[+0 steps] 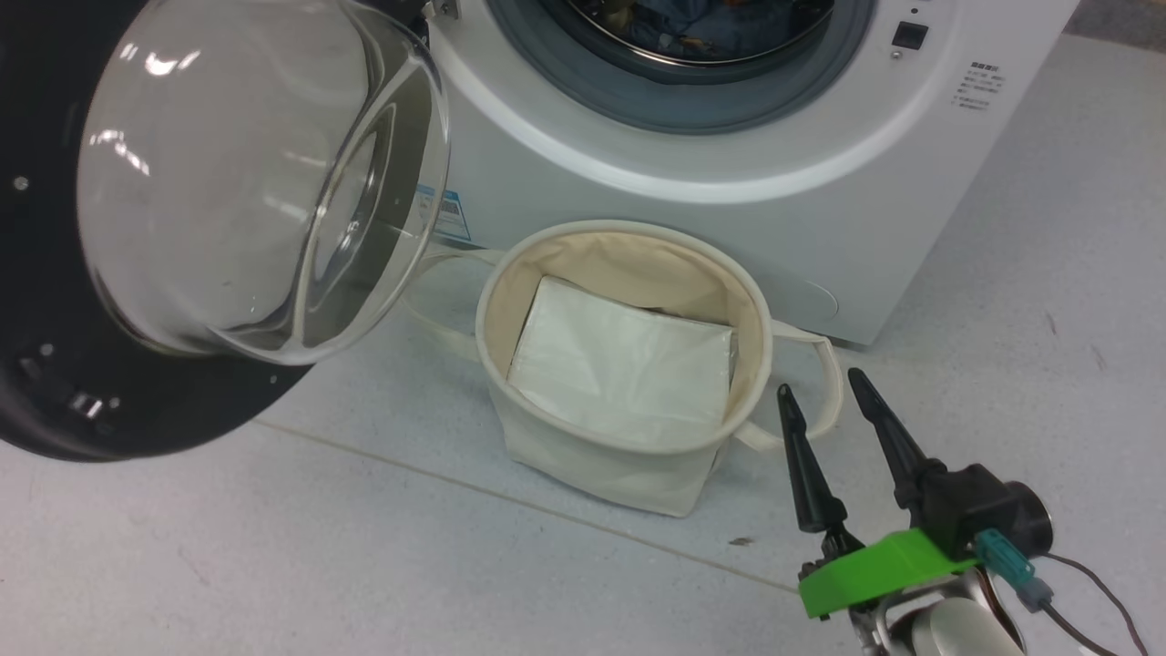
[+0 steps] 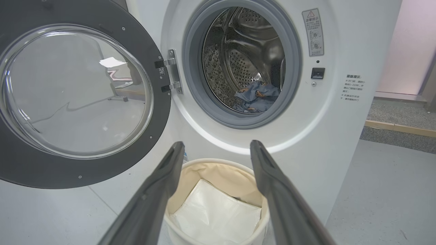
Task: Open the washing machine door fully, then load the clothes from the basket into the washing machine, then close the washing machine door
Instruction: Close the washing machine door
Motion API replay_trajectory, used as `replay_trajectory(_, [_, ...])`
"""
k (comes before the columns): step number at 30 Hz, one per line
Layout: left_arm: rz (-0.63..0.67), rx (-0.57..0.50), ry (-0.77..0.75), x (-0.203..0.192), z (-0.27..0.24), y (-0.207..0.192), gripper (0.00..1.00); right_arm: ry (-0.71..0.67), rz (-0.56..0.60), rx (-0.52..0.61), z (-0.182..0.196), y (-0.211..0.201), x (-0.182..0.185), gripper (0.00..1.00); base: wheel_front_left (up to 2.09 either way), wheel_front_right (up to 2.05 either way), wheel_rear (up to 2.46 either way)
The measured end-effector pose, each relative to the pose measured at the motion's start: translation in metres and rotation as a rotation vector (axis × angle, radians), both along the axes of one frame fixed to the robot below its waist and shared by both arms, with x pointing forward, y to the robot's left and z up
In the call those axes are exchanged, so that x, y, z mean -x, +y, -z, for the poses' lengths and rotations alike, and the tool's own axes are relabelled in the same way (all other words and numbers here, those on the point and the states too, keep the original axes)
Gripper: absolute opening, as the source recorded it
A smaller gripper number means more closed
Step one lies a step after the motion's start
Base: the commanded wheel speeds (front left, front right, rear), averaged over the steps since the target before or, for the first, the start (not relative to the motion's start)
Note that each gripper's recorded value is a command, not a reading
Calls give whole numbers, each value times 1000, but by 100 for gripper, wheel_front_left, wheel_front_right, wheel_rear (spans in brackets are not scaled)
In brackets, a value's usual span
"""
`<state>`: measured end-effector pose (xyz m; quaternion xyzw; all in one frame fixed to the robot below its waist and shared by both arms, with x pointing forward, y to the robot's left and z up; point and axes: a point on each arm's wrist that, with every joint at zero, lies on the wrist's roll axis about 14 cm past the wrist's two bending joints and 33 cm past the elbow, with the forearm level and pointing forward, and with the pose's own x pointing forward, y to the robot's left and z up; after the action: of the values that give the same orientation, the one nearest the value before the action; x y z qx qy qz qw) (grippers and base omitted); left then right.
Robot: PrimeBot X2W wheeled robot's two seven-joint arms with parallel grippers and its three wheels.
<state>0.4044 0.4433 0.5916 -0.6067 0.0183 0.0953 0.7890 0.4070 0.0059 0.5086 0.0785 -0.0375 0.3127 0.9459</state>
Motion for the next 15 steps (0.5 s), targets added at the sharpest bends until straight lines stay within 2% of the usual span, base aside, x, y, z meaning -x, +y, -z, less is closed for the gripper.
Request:
replay_trajectory(8, [224,-3,4,-7,-3,-48,0,2,2,-19,-4,2,5,100,0,0,0])
replay_trajectory(15, [363,-37,61,-1,7,-81,0,13,-13,-34,-4,11,9,100,0,0,0])
